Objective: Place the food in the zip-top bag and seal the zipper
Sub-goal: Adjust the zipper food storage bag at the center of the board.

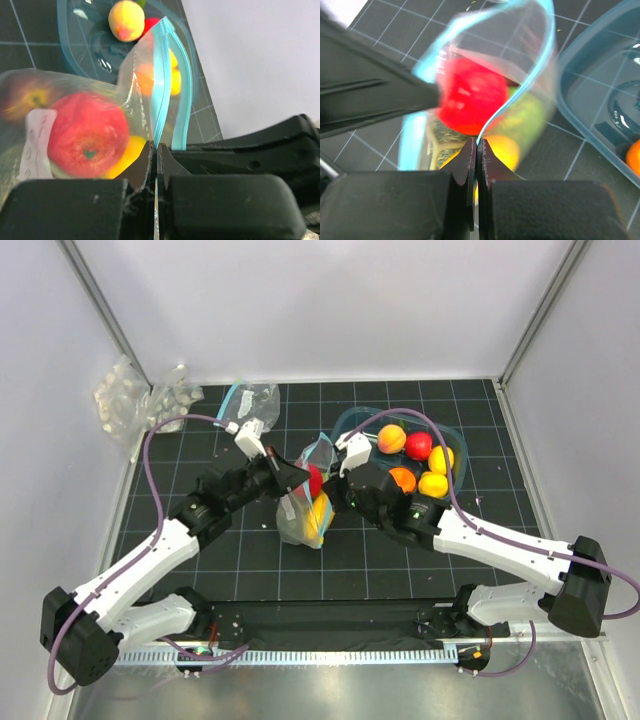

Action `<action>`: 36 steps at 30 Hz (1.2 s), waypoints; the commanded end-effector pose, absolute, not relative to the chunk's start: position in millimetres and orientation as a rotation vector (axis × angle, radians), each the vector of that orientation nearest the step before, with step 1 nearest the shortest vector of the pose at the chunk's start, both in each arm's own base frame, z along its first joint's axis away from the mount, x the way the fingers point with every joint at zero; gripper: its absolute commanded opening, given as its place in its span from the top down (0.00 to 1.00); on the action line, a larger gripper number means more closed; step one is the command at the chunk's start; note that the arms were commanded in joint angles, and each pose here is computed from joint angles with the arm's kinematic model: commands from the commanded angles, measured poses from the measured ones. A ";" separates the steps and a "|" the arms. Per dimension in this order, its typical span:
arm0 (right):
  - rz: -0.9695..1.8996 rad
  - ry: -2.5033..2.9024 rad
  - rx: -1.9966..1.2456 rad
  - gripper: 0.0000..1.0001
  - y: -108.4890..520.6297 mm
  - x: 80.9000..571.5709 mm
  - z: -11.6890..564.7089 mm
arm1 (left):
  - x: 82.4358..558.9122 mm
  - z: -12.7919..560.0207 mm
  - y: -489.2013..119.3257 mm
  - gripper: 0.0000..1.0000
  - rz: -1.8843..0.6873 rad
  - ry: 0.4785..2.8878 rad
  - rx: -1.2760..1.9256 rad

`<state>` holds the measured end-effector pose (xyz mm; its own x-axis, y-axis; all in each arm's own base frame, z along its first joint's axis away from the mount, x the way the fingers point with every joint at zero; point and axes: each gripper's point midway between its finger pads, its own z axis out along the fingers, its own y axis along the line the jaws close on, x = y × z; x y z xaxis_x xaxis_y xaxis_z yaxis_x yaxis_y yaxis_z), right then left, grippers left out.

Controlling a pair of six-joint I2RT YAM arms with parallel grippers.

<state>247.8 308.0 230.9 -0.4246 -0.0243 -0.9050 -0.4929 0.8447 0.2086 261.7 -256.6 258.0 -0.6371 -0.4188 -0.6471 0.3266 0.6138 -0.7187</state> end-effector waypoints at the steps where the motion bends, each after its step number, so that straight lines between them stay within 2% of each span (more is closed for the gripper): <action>1: 0.703 1.834 -0.424 0.99 329.2 239.4 274.0 | 260.4 277.2 -270.4 0.99 -1.181 1.935 -0.005; 17: 0.829 1.783 -0.498 0.98 345.5 224.0 281.4 | 258.8 284.0 -271.5 0.96 -1.194 1.920 0.006; 19: 0.823 1.781 -0.485 0.88 342.5 225.0 280.6 | 255.8 285.6 -273.6 0.96 -1.209 1.921 0.026; 20: 0.821 1.781 -0.477 0.72 341.2 224.9 281.7 | 255.2 283.5 -274.0 0.94 -1.208 1.925 0.033; 31: 0.786 1.844 -0.439 0.50 344.6 232.1 268.3 | 256.6 279.4 -275.0 0.94 -1.198 1.935 0.034; 36: 0.821 1.853 -0.437 0.32 350.8 230.1 263.9 | 259.0 279.6 -273.2 0.93 -1.183 1.929 0.024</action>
<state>228.3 339.7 242.2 -0.4343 -0.0017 -0.9008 -0.6173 0.7288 0.2963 257.1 -269.5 248.5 -0.6892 -0.3683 -0.6239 0.3450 0.5904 -0.7296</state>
